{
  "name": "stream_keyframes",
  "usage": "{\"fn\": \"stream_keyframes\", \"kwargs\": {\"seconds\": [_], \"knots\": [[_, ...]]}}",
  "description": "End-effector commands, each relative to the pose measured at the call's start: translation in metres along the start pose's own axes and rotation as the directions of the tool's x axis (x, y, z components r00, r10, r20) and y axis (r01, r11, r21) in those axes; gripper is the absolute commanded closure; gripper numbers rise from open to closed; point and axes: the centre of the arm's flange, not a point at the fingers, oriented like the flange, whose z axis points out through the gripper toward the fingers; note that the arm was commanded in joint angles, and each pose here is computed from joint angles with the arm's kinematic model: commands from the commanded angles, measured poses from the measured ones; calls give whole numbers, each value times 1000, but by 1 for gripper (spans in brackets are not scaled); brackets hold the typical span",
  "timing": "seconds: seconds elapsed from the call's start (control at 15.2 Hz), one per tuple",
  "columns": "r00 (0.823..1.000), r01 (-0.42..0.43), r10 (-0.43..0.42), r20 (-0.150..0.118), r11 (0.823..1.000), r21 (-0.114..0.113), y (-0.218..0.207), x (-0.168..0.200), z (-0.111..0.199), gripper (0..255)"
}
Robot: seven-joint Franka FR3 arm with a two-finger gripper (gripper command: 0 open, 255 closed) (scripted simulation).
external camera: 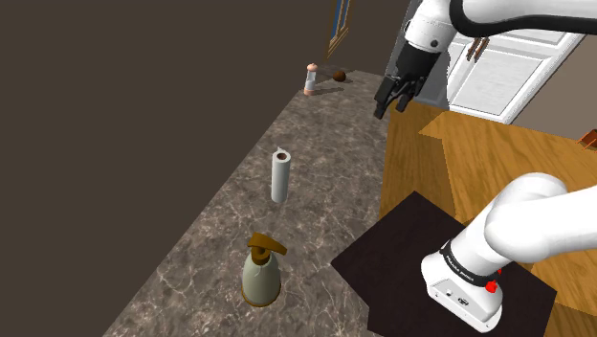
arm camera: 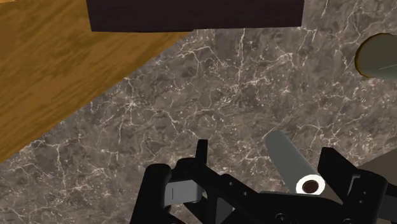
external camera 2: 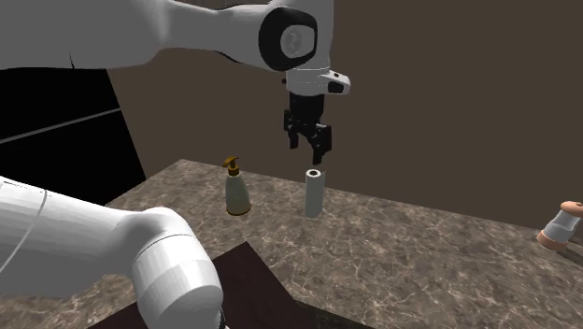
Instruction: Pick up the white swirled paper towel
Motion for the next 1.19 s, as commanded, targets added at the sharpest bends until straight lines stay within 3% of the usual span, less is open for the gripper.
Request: {"fn": "stream_keyframes", "kwargs": {"seconds": [0.0, 1.12], "knots": [[1000, 2, -2, -12, 1000, -3, -15, 11, 17, 0], [995, 21, -24, -93, 999, -30, -137, 110, 172, 0]]}}
